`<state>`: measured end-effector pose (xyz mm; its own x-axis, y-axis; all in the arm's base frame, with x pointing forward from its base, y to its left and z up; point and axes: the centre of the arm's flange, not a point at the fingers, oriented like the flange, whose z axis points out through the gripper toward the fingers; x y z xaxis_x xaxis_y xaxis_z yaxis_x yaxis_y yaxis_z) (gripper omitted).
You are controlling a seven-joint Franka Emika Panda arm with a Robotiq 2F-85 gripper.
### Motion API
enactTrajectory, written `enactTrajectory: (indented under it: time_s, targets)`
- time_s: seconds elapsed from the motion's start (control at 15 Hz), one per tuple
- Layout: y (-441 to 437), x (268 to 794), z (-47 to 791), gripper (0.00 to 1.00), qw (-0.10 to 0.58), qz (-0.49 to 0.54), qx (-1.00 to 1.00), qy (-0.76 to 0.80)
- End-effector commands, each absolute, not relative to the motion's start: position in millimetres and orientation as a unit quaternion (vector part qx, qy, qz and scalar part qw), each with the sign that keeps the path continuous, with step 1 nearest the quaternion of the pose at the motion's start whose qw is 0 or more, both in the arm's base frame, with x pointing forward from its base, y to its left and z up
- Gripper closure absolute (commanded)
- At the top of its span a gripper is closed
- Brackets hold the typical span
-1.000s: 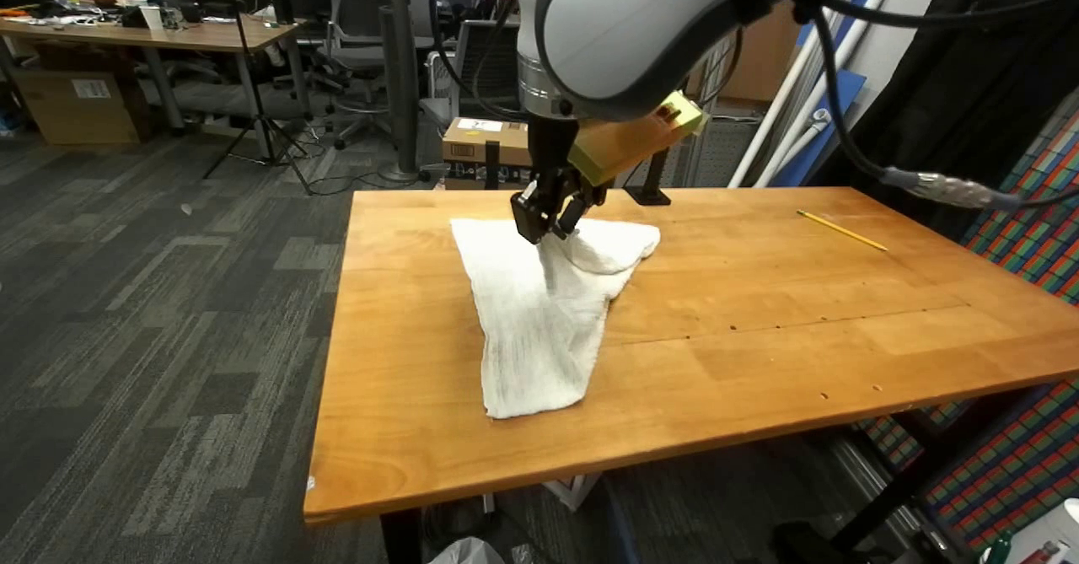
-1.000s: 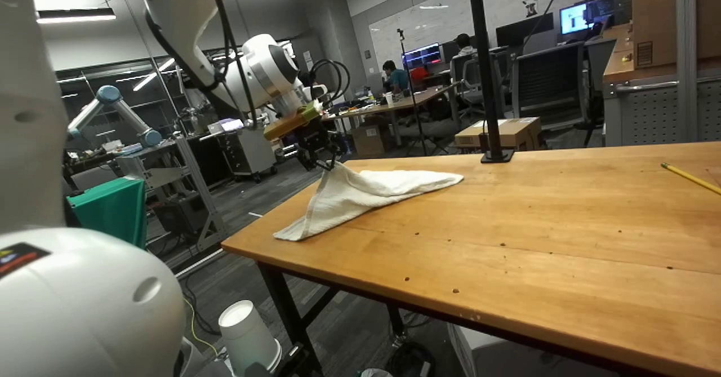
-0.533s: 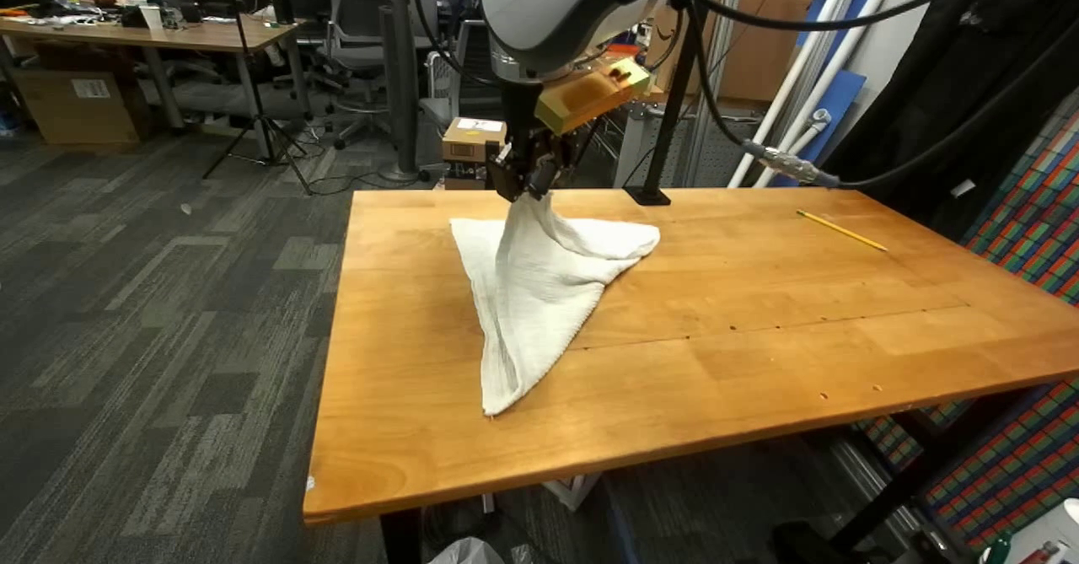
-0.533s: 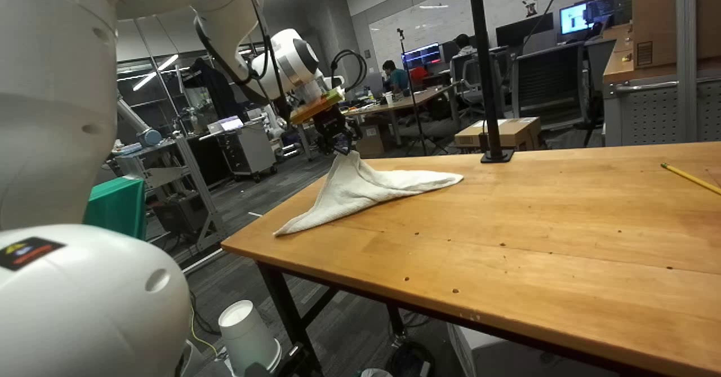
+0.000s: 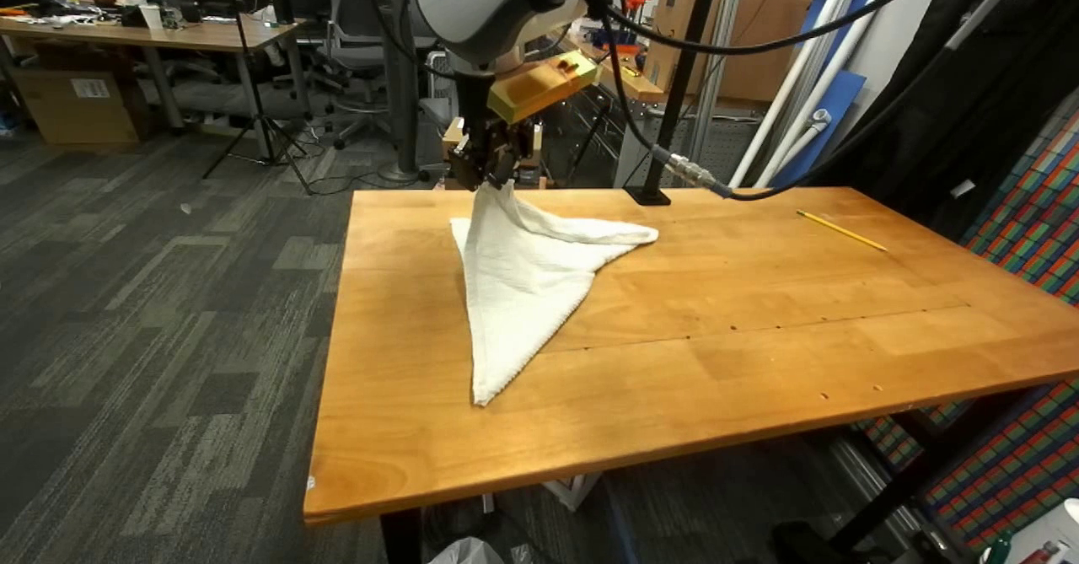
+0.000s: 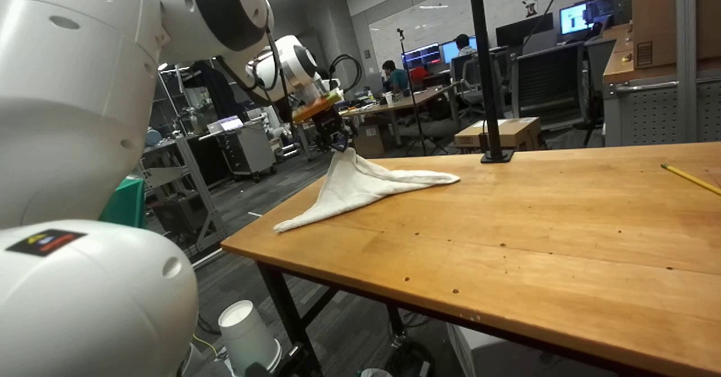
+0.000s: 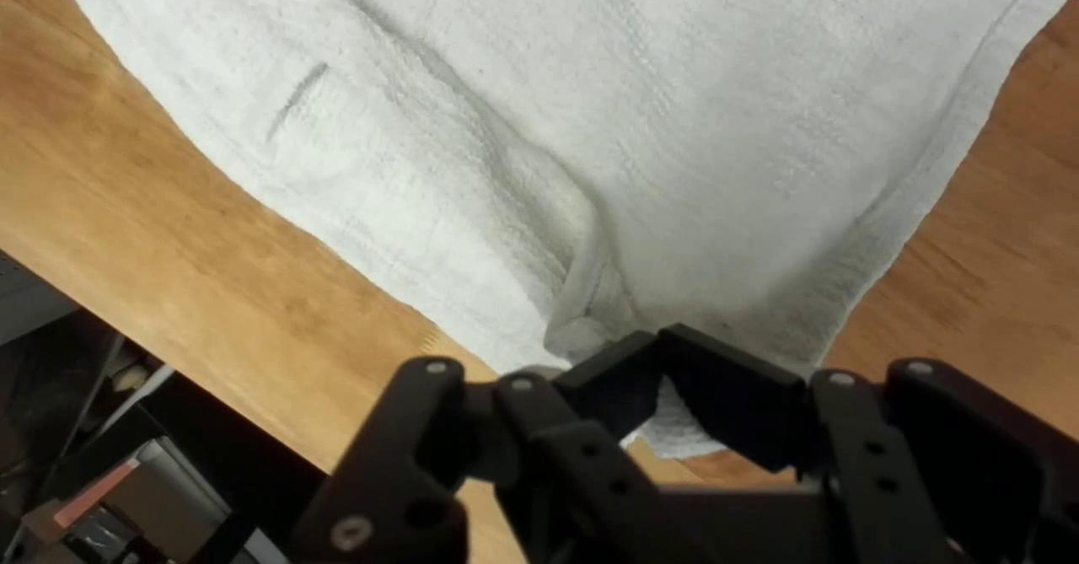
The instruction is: Fold the white towel
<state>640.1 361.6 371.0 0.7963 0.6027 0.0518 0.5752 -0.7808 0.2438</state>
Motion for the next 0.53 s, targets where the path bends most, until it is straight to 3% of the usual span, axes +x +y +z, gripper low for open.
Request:
enactTrajectory:
  time_s: [0.0, 0.47]
  targets:
    - [389, 668, 376, 0.94, 0.109, 0.06, 0.937, 0.326]
    - [394, 684, 364, 0.94, 0.122, 0.048, 0.937, 0.325]
